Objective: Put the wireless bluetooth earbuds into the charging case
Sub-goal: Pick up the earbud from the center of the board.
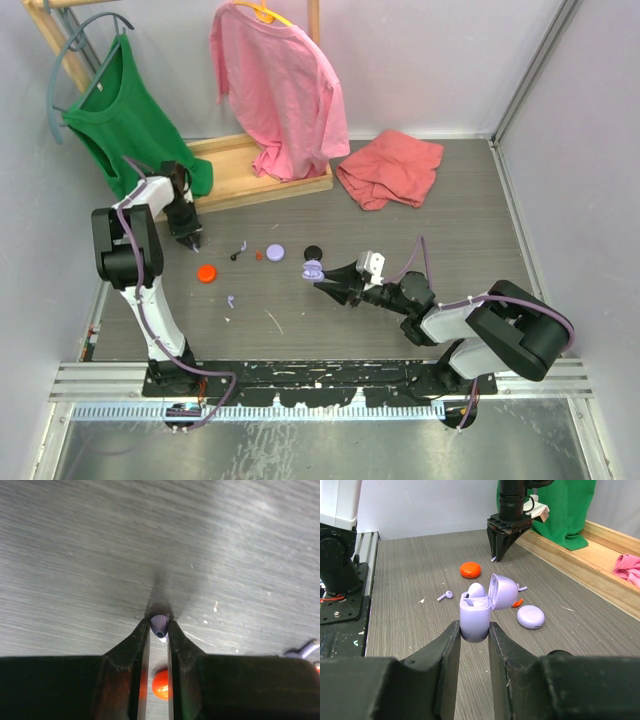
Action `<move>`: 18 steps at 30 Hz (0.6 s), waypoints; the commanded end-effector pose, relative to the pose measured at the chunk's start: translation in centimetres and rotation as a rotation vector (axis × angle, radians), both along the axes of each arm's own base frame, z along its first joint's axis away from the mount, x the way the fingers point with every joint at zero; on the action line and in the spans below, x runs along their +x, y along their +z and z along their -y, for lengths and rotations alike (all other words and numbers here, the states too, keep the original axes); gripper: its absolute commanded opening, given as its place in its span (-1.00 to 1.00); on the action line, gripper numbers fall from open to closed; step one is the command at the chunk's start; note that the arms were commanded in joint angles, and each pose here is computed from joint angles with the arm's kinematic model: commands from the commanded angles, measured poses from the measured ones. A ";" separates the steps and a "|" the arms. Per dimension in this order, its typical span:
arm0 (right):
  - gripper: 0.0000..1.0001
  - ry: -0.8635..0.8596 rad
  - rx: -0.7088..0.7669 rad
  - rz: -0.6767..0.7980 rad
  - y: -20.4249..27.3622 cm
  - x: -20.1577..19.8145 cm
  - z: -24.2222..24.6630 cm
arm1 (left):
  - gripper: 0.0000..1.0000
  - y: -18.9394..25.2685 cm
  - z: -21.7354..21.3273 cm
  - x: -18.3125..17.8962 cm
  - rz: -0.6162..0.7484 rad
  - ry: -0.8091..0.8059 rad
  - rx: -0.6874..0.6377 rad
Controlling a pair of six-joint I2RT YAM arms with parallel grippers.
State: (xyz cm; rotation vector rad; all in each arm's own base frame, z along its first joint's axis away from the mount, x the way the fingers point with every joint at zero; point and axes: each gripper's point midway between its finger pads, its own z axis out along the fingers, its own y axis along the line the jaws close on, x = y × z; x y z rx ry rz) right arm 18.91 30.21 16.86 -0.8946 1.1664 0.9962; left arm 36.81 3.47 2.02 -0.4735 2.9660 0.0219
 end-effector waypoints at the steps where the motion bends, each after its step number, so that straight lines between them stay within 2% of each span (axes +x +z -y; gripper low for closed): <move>1: -0.98 0.006 0.068 0.083 3.1 0.1 -0.4 | -0.99 3.7 1.6 1.1 0.145 -0.040 -0.004; 10: -0.99 -0.016 0.081 0.095 3.7 0.4 -0.2 | -1.00 10.3 4.7 0.3 0.320 -0.082 0.086; 18: -0.99 -0.048 0.111 0.128 5.2 1.1 -0.1 | -1.00 15.5 9.6 -1.3 0.549 -0.119 0.059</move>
